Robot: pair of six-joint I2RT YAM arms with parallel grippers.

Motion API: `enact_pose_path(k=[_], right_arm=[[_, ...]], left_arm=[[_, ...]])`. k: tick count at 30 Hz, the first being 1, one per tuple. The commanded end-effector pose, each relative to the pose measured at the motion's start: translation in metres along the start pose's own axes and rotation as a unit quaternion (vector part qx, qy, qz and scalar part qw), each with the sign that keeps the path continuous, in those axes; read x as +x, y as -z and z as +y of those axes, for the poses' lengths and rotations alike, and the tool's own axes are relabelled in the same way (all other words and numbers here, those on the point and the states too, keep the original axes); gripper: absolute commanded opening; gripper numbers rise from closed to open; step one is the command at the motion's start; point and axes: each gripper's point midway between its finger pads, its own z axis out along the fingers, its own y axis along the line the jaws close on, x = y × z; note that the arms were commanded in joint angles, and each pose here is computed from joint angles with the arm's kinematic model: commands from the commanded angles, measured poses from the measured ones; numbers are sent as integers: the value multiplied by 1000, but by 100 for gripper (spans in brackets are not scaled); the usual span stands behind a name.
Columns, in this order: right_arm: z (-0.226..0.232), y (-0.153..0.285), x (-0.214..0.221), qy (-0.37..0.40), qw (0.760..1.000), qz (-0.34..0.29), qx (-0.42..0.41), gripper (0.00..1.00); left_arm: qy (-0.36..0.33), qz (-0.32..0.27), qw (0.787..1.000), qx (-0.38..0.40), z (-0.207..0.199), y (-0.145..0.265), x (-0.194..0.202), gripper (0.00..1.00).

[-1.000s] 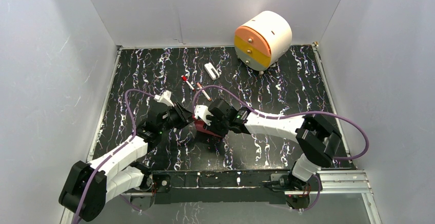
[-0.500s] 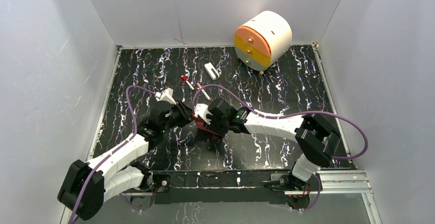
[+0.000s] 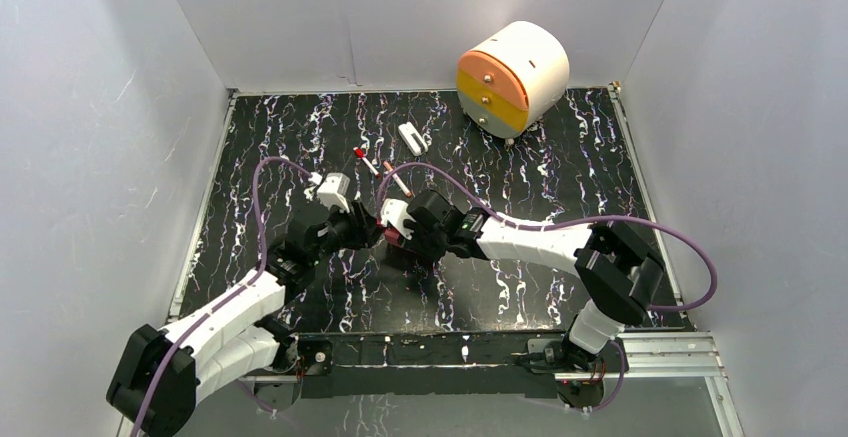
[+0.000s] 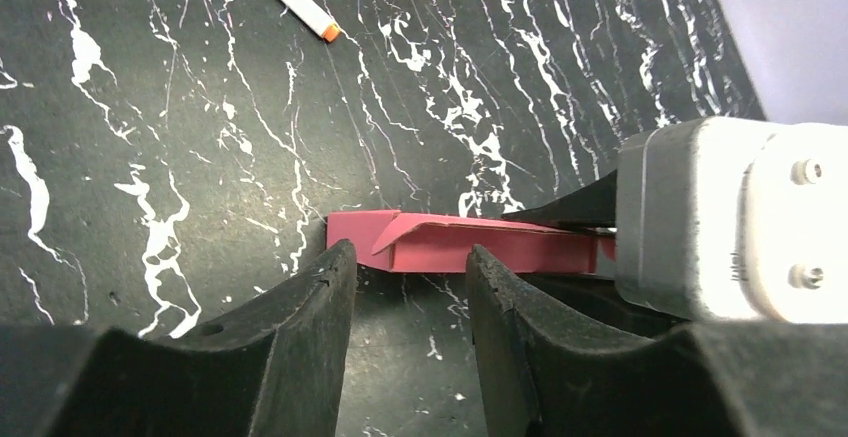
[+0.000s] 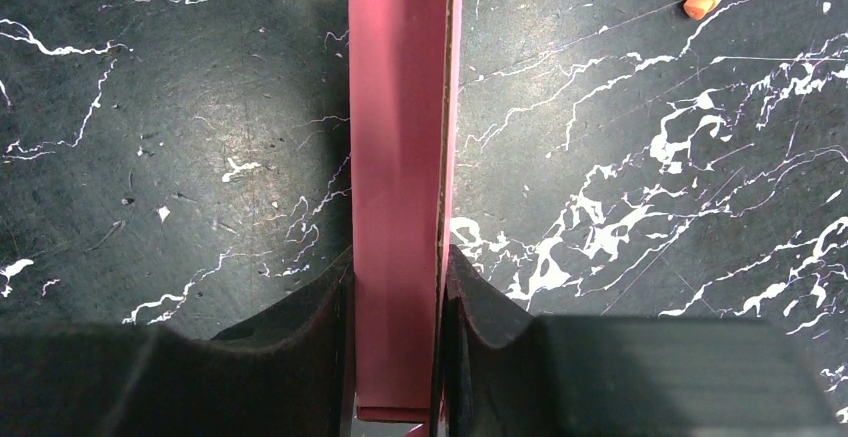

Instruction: Fold the paper box

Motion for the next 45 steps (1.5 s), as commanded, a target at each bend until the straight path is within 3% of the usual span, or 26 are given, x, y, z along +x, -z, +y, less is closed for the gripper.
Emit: enact_pose_path(k=[1,8,16,26,35,45], right_arm=[[0,2,1,7,1000,-9,-5,24],[0,5,1,6,1000,-14,-9,24],[1,3,0,7,1000,-17,-14,23],[3,1,-1,6,1000,-18,-18,23],[2,-2,-2,4,1000,-13,-17,23],[3,-6,-3,2,1000,-13,-21,22]], left_arm=[[-98,-47,993,35,-5,-9,-15,43],[-154,-41,985,66,-9,-14,-9,42],[-166,-26,983,68,-7,-22,-5,27],[-176,-20,981,75,-8,-21,-3,16],[-163,-1,981,107,-23,-22,-3,9],[-134,7,989,62,-7,-25,3,6]])
